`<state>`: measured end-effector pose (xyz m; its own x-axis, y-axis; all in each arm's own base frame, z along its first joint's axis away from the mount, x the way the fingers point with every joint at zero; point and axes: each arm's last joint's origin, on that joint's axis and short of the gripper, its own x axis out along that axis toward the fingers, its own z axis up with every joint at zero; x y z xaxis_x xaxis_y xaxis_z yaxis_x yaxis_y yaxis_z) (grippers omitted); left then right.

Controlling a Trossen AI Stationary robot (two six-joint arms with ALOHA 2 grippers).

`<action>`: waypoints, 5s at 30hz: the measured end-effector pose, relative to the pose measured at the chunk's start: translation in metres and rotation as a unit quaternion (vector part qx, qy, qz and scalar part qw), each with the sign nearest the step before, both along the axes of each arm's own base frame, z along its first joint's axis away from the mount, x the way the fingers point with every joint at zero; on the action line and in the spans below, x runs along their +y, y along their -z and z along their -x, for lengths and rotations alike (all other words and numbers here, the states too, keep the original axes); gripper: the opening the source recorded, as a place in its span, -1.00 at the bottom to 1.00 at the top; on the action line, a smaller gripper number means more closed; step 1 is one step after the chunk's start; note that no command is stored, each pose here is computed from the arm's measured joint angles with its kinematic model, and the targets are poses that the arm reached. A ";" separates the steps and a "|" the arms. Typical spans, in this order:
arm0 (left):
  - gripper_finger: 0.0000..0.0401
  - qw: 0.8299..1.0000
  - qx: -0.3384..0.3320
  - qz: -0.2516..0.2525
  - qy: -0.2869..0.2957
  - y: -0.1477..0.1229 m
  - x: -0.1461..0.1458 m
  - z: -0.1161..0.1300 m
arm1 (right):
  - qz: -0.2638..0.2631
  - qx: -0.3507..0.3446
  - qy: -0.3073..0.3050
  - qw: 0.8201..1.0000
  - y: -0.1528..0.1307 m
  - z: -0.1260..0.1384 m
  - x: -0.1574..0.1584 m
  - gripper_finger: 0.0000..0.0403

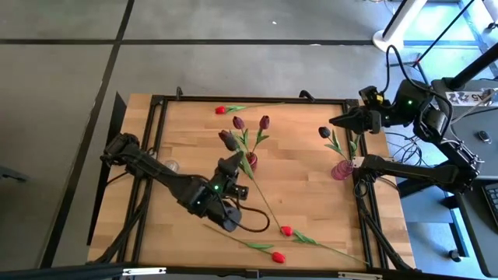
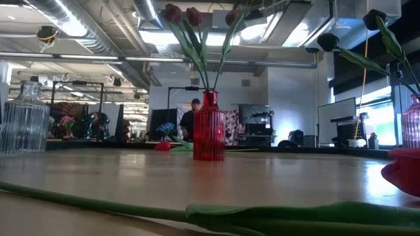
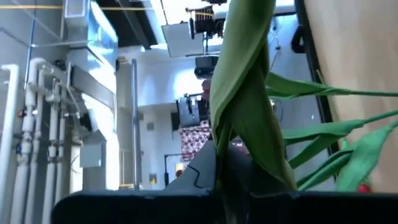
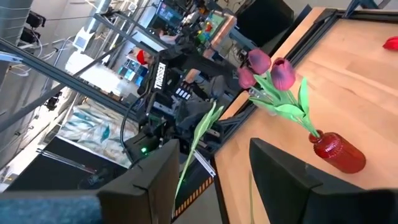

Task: Sort flowers into vase by color
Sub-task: Put the black tulip into the pink vase

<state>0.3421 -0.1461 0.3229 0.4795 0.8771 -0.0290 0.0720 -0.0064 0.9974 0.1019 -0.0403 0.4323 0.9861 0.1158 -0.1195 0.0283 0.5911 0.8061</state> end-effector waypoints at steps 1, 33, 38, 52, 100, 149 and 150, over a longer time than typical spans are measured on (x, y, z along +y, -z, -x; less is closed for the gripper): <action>-0.99 1.000 -0.001 0.001 -0.001 0.000 0.001 -0.001 | -0.001 0.001 0.000 1.000 0.000 -0.001 0.000 -0.03; -0.98 0.957 -0.123 0.069 0.253 -0.098 0.160 -0.080 | -0.261 -0.024 -0.003 0.965 -0.007 -0.059 -0.034 -0.03; -0.98 0.951 -0.132 0.060 0.274 -0.101 0.184 -0.079 | -0.318 -0.027 0.004 0.948 -0.009 -0.063 -0.036 -0.03; -0.98 0.959 -0.118 0.032 0.255 -0.092 0.243 -0.081 | -0.359 -0.080 -0.004 0.930 -0.001 -0.119 -0.071 -0.12; -0.15 0.645 -0.551 0.515 0.127 -0.143 0.206 -0.008 | 0.459 -0.112 -0.006 0.881 0.001 0.087 0.052 -0.98; -0.15 0.541 -0.531 0.603 0.248 -0.162 0.065 0.004 | 0.305 0.225 -0.069 0.923 0.111 0.125 0.073 0.01; -0.15 0.544 -0.520 0.614 0.240 -0.158 0.060 0.005 | 0.300 0.240 -0.079 0.920 0.106 0.126 0.073 0.09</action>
